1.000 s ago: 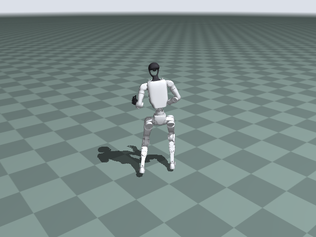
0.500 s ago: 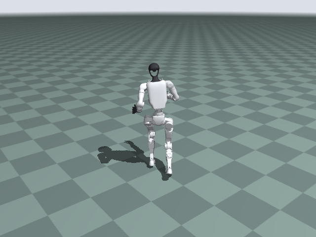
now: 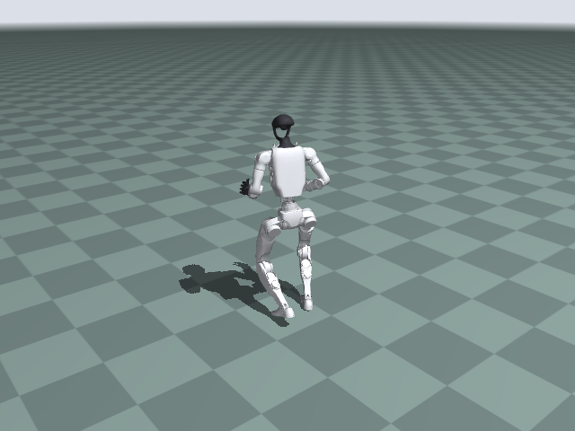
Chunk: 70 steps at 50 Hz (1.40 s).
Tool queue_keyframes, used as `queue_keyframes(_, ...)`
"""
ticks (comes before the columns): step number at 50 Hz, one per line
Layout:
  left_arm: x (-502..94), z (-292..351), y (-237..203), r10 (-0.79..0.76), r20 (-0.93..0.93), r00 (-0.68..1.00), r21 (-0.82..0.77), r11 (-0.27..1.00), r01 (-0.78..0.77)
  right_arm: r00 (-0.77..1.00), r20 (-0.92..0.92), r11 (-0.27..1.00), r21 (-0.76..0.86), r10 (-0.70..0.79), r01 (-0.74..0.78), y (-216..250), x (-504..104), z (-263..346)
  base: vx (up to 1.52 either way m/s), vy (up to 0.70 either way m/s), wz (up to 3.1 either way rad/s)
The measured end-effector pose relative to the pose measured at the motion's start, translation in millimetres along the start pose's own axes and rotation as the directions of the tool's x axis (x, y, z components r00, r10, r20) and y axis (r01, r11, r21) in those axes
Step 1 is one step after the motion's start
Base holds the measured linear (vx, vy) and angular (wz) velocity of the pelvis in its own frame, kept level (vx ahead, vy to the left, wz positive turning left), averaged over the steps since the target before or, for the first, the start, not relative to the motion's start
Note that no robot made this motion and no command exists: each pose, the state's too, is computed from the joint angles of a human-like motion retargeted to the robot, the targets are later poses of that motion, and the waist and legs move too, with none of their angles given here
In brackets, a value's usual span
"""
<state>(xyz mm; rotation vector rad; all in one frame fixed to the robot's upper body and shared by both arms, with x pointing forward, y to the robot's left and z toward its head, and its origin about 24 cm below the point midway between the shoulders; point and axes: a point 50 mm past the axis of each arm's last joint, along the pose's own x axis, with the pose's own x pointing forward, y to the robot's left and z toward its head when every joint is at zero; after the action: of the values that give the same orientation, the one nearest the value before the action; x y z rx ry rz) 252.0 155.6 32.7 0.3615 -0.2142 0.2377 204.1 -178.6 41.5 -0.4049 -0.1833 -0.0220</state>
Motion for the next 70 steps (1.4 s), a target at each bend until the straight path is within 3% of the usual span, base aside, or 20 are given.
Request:
queue_keyframes(8,-64.9,-63.7,32.7,0.095,-0.31,0.946,0.164,0.985,-0.045,0.997,0.063,0.992,-0.112,-0.052,0.059,-3.6,23.1,4.1,0.17,0.49,1.29)
queue_keyframes(13,-87.0,-66.8,53.4,0.136,-0.35,0.927,0.196,0.978,-0.07,0.993,-0.032,0.972,-0.21,-0.112,0.103,-12.2,21.1,-18.3,0.23,0.57,1.27)
queue_keyframes(18,-58.4,-29.5,57.4,0.16,-0.164,0.973,0.125,0.982,-0.14,0.986,-0.127,0.971,-0.224,-0.109,0.078,-11.2,-0.3,-36.7,0.27,0.53,2.17)
queue_keyframes(25,2.0,53.1,58.3,0.192,0.251,0.949,-0.047,0.981,-0.186,0.97,-0.244,0.994,-0.105,0.008,-0.034,-3.9,-46.6,-44.6,0.49,0.34,2.06)
queue_keyframes(30,17.8,107.0,55.8,0.177,0.511,0.841,-0.126,0.983,-0.13,0.934,-0.356,1.0,0.012,0.024,-0.021,-8.1,-74.6,-49.2,0.68,0.26,1.15)
queue_keyframes(35,10.7,122.4,40.5,0.093,0.563,0.822,-0.177,0.984,0.01,0.907,-0.421,0.99,0.113,-0.033,0.089,-13.7,-90.4,-47.4,0.74,0.29,0.79)
queue_keyframes(38,-0.5,105.4,28.1,0.017,0.459,0.888,-0.205,0.975,0.087,0.898,-0.433,0.98,0.134,-0.073,0.145,-14.4,-91.0,-46.2,0.8,0.31,0.93)
queue_keyframes(41,-17.3,65.3,15.4,-0.065,0.217,0.974,-0.239,0.964,0.117,0.905,-0.409,0.977,0.114,-0.118,0.179,-14.8,-78.6,-45.1,0.86,0.3,1.05)
queue_keyframes(44,-44.2,9.9,15.2,-0.101,-0.122,0.987,-0.256,0.964,0.067,0.929,-0.316,0.967,0.097,-0.193,0.234,-18.0,-42.8,-37.3,0.92,0.28,0.83)
queue_keyframes(48,-107.5,-43.1,45.2,-0.047,-0.477,0.878,-0.214,0.975,-0.063,0.939,-0.098,0.922,0.18,-0.33,0.343,-31.6,11.6,2.5,0.98,0.33,0.17)
queue_keyframes(52,-161.8,-52.6,88.6,0.051,-0.63,0.775,-0.142,0.973,-0.179,0.903,0.151,0.884,0.322,-0.402,0.34,-42.5,45.1,60.0,0.99,0.4,0.07)
queue_keyframes(56,-186.0,-46.9,117.0,0.139,-0.667,0.732,-0.072,0.966,-0.249,0.879,0.303,0.897,0.364,-0.368,0.25,-37.2,56.6,93.5,0.9,0.37,0.54)
queue_keyframes(60,-170.6,-43.3,112.3,0.167,-0.614,0.771,-0.072,0.962,-0.265,0.941,0.222,0.923,0.347,-0.255,0.168,-14.9,50.4,74.2,0.82,0.23,0.67)
queue_keyframes(63,-120.0,-37.1,92.2,0.193,-0.469,0.862,-0.107,0.956,-0.273,0.988,-0.009,0.928,0.341,-0.154,0.148,11.3,31.0,25.9,0.8,0.13,0.66)
queue_keyframes(67,-33.0,5.3,59.3,0.228,-0.181,0.957,-0.281,0.92,-0.273,0.951,-0.303,0.924,0.346,-0.057,0.166,31.3,-20.6,-31.6,0.84,0.18,0.65)
queue_keyframes(70,9.4,63.0,50.9,0.257,0.067,0.964,-0.457,0.867,-0.199,0.915,-0.403,0.918,0.348,-0.038,0.191,21.6,-59.8,-45.8,0.92,0.15,0.65)
